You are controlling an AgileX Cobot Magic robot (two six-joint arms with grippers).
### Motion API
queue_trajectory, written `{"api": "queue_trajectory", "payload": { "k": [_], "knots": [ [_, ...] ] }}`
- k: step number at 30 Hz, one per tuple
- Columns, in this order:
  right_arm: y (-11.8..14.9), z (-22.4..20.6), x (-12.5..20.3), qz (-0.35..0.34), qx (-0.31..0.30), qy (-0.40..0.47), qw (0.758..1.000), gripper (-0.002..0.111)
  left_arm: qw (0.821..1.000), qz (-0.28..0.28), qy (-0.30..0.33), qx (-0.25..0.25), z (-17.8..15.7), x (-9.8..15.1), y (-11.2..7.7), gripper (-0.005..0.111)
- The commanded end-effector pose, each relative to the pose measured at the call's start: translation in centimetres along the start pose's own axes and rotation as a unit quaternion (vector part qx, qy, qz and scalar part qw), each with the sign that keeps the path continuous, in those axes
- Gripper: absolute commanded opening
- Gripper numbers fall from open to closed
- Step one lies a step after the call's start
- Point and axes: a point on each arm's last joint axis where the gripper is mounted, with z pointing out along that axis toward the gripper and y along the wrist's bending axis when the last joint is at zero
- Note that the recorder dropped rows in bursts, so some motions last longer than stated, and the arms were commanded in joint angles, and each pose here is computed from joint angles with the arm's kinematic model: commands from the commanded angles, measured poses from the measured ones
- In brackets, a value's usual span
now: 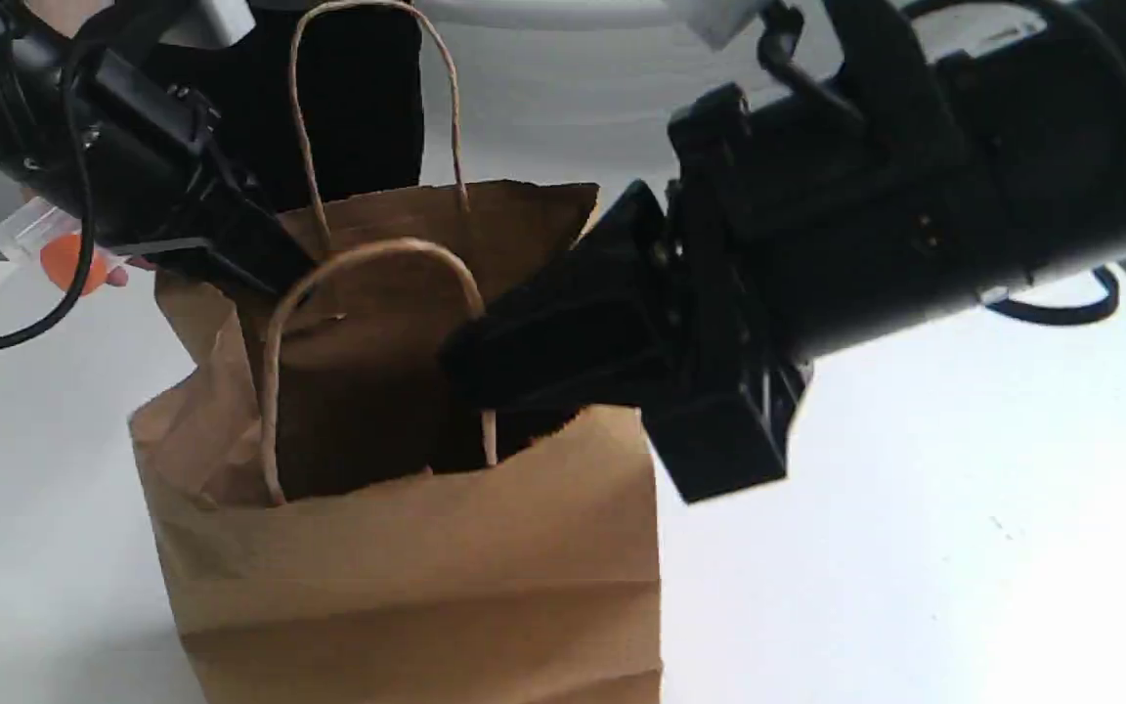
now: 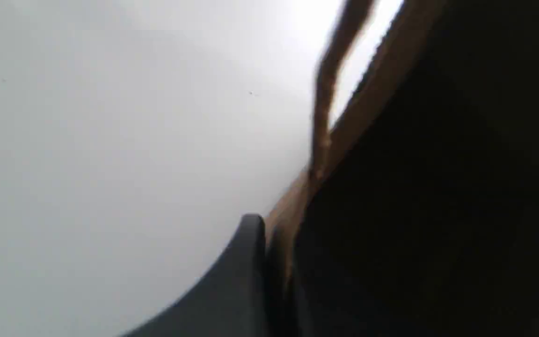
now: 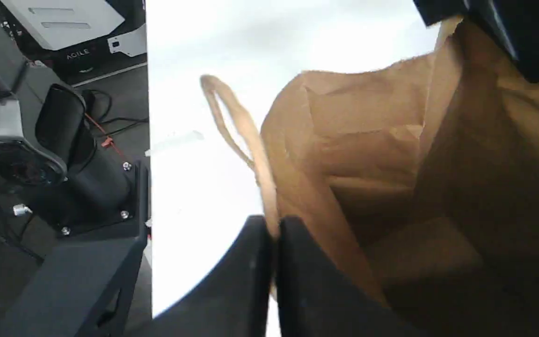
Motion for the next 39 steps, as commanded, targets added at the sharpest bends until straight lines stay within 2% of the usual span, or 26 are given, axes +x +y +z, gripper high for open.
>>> {"api": "queue_trajectory", "payload": {
  "k": [1, 5, 10, 16, 27, 39],
  "knots": [
    [0.6, -1.3, -2.4, -0.009, 0.000, -0.023, 1.000, 0.000, 0.999, -0.025, 0.023, 0.039, 1.6, 0.2, 0.2, 0.000],
    [0.7, -3.1, -4.6, -0.007, 0.046, -0.021, 0.999, 0.000, 0.996, -0.052, 0.023, 0.073, 3.3, 0.2, 0.7, 0.000],
    [0.5, -4.5, -5.9, 0.005, 0.098, -0.012, 0.995, 0.000, 0.992, -0.075, 0.021, 0.102, 4.8, 0.3, 1.1, 0.000],
    [0.6, -5.1, -6.7, 0.005, 0.108, -0.031, 0.994, 0.000, 0.987, -0.096, 0.028, 0.125, 6.4, 0.6, 1.7, 0.000],
    [-1.2, -2.6, -6.0, 0.040, 0.083, -0.009, 0.996, 0.000, 0.988, -0.090, 0.020, 0.124, 6.4, 0.5, 1.8, 0.000],
    [-1.2, -2.5, -6.0, 0.043, 0.081, -0.009, 0.996, 0.000, 0.988, -0.090, 0.022, 0.126, 6.4, 0.5, 1.7, 0.000]
  ]
}}
